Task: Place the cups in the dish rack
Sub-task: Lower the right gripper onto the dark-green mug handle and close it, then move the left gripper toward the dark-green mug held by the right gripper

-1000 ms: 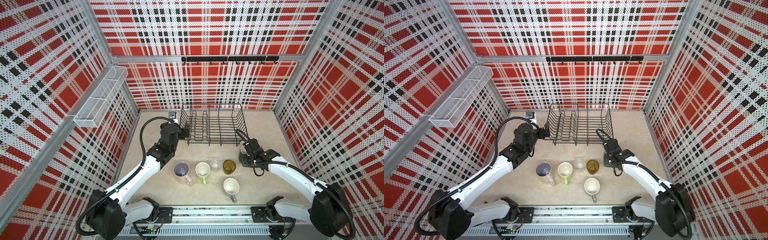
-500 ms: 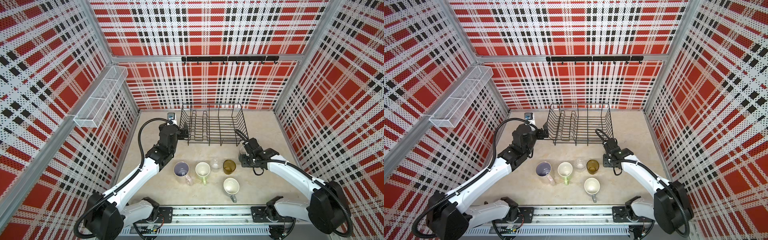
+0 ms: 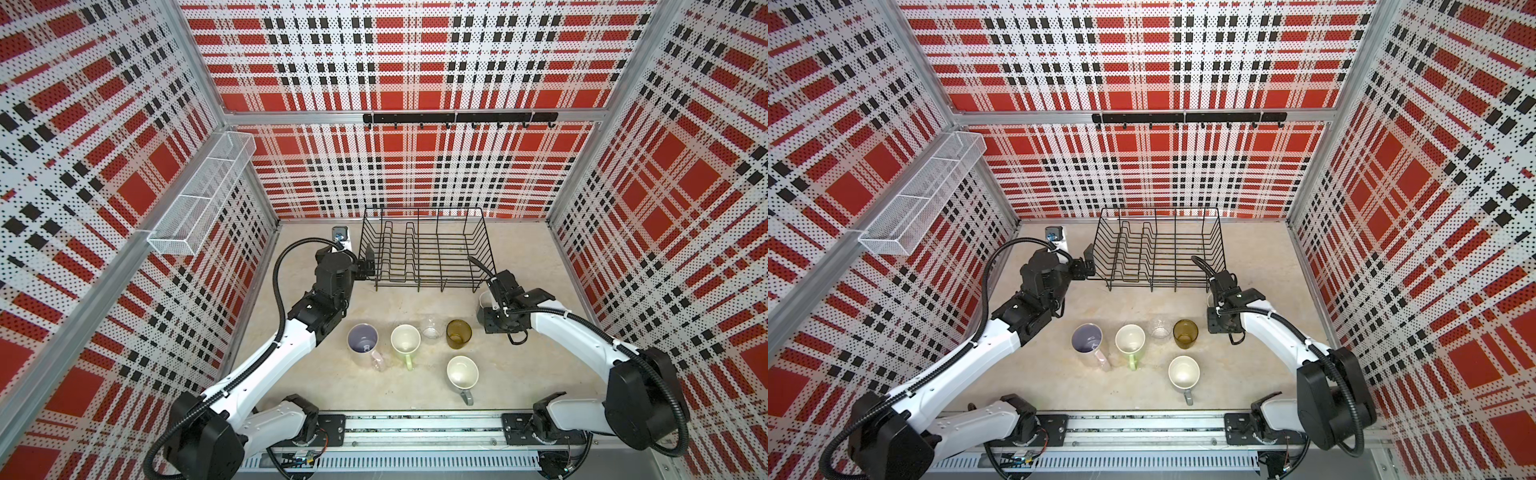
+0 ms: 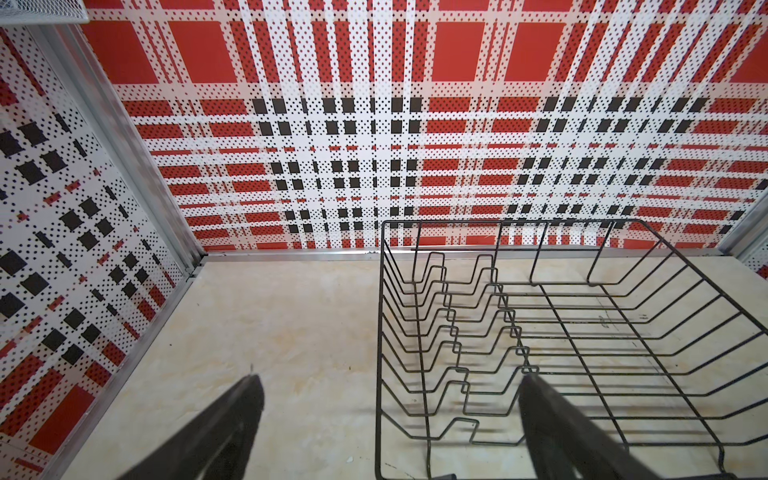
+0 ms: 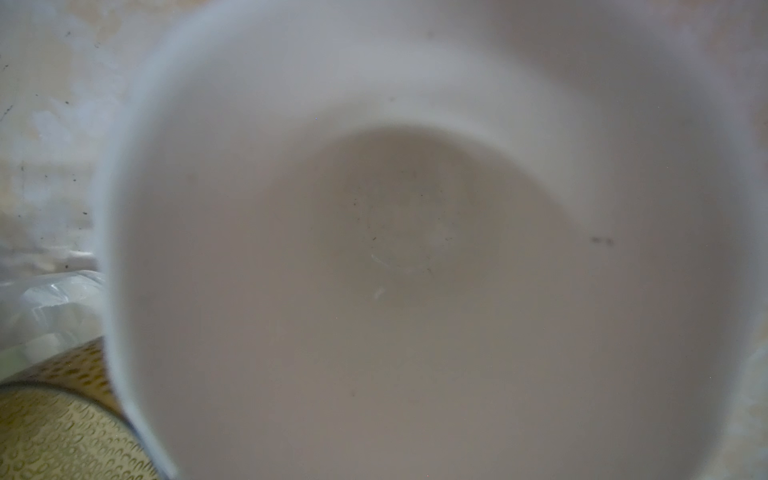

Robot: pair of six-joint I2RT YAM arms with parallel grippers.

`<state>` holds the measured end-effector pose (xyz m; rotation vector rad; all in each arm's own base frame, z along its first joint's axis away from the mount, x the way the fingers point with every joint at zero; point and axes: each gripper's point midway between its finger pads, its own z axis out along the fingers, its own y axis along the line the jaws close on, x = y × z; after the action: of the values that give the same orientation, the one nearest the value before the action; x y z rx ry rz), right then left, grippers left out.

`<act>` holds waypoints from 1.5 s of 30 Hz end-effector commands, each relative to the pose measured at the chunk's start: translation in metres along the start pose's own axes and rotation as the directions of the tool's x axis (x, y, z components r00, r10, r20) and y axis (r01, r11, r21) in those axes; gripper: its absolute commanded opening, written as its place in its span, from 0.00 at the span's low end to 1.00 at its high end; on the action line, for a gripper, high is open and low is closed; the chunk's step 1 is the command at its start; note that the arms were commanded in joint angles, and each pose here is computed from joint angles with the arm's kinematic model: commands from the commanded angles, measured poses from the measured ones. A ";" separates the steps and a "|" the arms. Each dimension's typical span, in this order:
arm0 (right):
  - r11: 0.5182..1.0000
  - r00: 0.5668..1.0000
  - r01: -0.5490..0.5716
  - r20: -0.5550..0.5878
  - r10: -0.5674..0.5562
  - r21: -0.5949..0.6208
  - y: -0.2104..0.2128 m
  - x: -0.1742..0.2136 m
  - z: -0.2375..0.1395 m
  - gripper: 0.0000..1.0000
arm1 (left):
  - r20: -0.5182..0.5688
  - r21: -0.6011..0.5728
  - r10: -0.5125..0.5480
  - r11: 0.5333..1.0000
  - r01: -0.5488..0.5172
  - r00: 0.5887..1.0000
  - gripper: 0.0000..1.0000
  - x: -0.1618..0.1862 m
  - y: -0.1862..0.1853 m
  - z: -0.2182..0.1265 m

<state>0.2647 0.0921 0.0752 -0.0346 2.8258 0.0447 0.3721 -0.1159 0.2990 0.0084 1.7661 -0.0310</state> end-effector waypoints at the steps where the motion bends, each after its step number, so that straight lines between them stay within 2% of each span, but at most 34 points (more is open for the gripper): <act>1: 1.000 1.000 0.022 -0.002 -0.022 -0.004 0.001 -0.006 0.005 0.46 | 0.020 -0.006 -0.011 1.000 0.011 1.000 0.98 -0.003 0.002 -0.004; 5: 1.000 1.000 0.023 -0.014 -0.023 -0.006 0.002 -0.004 0.013 0.40 | 0.022 -0.017 -0.007 1.000 0.008 1.000 0.98 -0.004 0.004 -0.005; 11: 1.000 1.000 0.023 -0.001 -0.023 -0.010 0.001 -0.004 0.009 0.26 | 0.025 -0.015 -0.008 1.000 0.009 1.000 0.98 -0.003 0.005 -0.006; 16: 1.000 0.999 0.021 0.039 -0.021 -0.010 0.000 -0.009 0.000 0.21 | 0.023 -0.010 -0.009 1.000 0.009 1.000 0.98 -0.004 0.003 -0.005; 23: 0.998 0.987 0.031 0.158 -0.024 -0.046 0.003 -0.022 -0.018 0.15 | 0.030 0.014 -0.020 1.000 0.020 0.999 0.98 -0.008 -0.003 -0.003; 28: 0.999 0.966 0.042 0.255 -0.032 -0.034 -0.001 -0.035 -0.035 0.00 | 0.029 0.026 -0.023 0.999 0.022 0.999 0.98 -0.010 -0.007 -0.001; 32: 0.999 0.953 0.041 0.301 -0.033 -0.019 -0.005 -0.038 -0.042 0.00 | 0.026 0.032 -0.023 0.999 0.022 0.999 0.98 -0.010 -0.010 0.001; 41: 1.000 0.949 0.025 0.314 -0.019 -0.016 -0.006 -0.041 -0.042 0.00 | 0.023 0.041 -0.021 0.999 0.020 1.000 0.98 -0.009 -0.013 0.003; 45: 0.999 0.930 0.020 0.367 -0.007 -0.032 -0.005 -0.049 -0.055 0.00 | 0.024 0.071 -0.022 0.997 0.020 0.999 0.98 -0.011 -0.019 0.002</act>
<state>0.2716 0.0830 0.1051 -0.0781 2.6161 0.0527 0.3736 -0.1255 0.2873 0.0373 1.7938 -0.0518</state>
